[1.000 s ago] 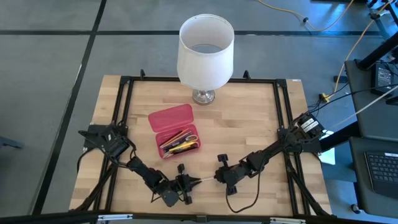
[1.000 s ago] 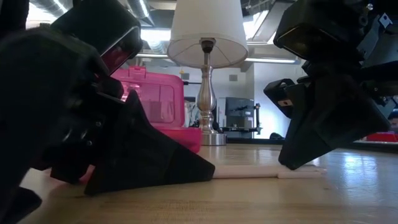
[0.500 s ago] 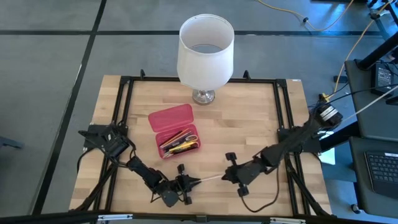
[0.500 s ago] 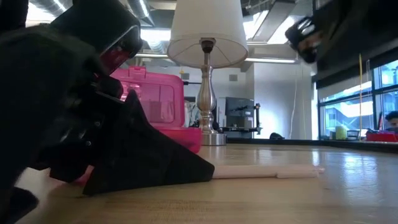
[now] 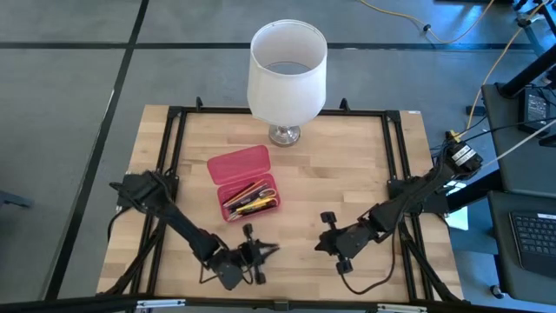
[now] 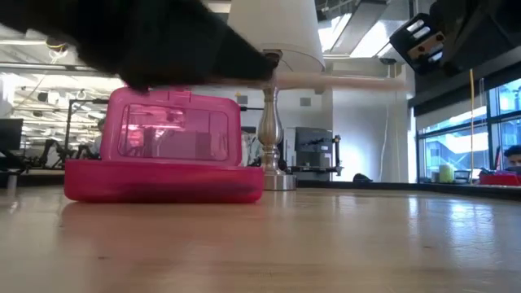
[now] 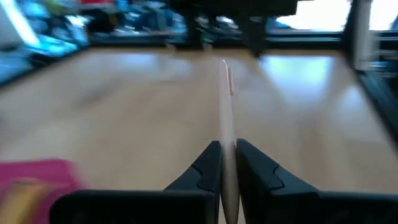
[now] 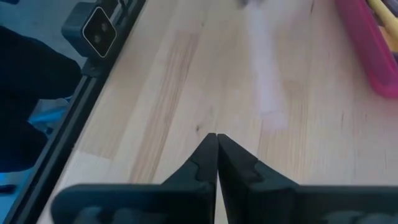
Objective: Pick & place school supplies into a supply box
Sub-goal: Put the light pink pen into the red supply box
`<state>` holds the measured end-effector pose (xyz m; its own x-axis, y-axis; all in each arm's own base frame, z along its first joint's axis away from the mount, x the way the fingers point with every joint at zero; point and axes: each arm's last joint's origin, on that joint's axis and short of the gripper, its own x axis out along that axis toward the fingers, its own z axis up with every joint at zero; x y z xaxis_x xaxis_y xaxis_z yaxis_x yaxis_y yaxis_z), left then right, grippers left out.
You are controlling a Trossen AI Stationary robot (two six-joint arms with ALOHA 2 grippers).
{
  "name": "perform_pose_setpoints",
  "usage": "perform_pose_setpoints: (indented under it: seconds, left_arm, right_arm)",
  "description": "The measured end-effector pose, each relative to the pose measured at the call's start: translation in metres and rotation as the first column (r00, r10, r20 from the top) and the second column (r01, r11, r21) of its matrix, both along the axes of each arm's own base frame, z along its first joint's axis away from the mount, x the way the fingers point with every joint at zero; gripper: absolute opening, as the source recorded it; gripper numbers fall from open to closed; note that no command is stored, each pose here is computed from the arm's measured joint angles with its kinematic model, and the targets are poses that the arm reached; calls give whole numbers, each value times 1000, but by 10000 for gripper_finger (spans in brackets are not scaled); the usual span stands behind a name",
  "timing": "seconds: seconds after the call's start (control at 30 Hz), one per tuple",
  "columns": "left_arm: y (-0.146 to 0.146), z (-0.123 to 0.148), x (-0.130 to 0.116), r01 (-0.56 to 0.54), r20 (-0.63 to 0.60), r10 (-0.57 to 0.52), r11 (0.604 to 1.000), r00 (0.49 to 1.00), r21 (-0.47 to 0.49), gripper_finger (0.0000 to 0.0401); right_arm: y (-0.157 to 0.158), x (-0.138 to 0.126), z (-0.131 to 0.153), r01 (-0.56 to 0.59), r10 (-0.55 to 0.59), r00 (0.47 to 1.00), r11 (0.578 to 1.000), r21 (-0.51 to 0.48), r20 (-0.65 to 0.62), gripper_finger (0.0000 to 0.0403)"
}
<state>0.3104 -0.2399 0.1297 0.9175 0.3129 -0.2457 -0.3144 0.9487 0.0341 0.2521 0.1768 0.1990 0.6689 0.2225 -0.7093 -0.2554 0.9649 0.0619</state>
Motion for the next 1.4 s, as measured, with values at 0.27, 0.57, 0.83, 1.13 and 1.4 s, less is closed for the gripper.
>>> perform_pose_setpoints:
  seconds: [0.27,0.57,0.83,1.13,1.4]
  left_arm:
    - [24,35,-28,-184,-87,194,976,977,115,22]
    - [48,27,-55,-297,-213,321,945,923,139,22]
    - [60,22,-65,-348,-310,370,929,876,126,22]
    - [75,4,-73,-419,-368,408,906,835,53,22]
    - [80,-6,-78,-440,-410,405,898,817,10,40]
  right_arm:
    - [0,0,0,20,-20,1000,1000,16,-9,14]
    - [-1,0,0,45,-45,999,999,-11,9,14]
    - [-2,0,0,58,-58,998,998,-26,19,14]
    - [-2,0,0,57,-56,998,998,-26,19,14]
    - [-2,0,0,57,-56,998,998,-25,20,14]
